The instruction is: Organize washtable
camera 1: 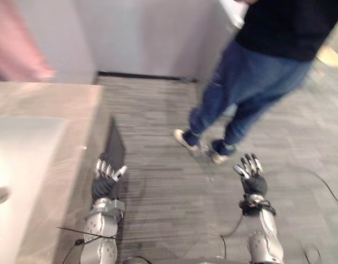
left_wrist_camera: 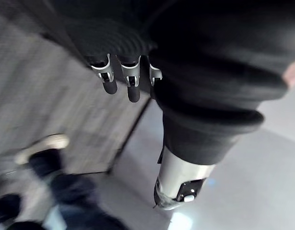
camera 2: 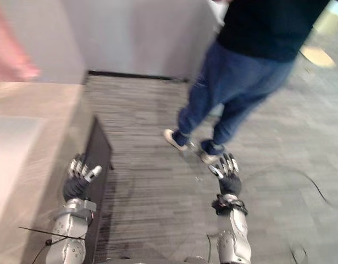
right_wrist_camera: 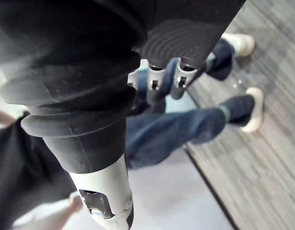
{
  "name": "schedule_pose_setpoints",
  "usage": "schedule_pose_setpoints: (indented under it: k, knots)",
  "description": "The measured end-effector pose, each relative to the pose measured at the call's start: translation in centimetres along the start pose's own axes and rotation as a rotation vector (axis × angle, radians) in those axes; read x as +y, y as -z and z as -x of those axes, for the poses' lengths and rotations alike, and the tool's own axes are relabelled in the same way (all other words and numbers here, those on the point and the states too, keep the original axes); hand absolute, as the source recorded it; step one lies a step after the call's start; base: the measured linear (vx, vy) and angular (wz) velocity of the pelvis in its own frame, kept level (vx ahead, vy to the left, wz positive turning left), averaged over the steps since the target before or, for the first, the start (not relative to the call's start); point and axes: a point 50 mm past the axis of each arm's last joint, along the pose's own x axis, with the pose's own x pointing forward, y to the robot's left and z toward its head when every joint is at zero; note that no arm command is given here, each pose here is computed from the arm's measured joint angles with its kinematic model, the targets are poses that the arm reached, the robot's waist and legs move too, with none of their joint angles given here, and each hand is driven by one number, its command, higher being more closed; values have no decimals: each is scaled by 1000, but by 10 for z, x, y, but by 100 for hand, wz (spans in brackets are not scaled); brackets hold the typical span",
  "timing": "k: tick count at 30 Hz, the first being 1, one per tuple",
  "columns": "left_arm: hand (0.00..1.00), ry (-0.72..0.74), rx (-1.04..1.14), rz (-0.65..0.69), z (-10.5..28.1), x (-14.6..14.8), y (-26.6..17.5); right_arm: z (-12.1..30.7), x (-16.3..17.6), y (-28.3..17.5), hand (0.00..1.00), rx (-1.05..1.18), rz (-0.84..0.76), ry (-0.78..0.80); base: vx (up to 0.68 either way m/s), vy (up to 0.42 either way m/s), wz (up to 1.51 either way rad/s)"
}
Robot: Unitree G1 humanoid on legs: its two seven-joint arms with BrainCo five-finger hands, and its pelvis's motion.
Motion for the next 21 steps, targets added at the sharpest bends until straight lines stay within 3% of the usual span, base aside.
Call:
schedule_pose_setpoints:
  k: [6,10,15,21]
  knots:
    - [0,0,90,19,6,-3,20,34,-49,2,0,54,38,187,-6,-90,-32]
    - [0,-35,85,14,8,5,19,48,-57,6,0,70,14,240,20,47,-4]
    - [0,-72,105,9,14,15,24,43,-44,-6,0,6,-3,177,-113,5,-37]
    - [0,-137,73,15,23,26,18,29,-27,-7,0,-22,-25,105,73,193,-178]
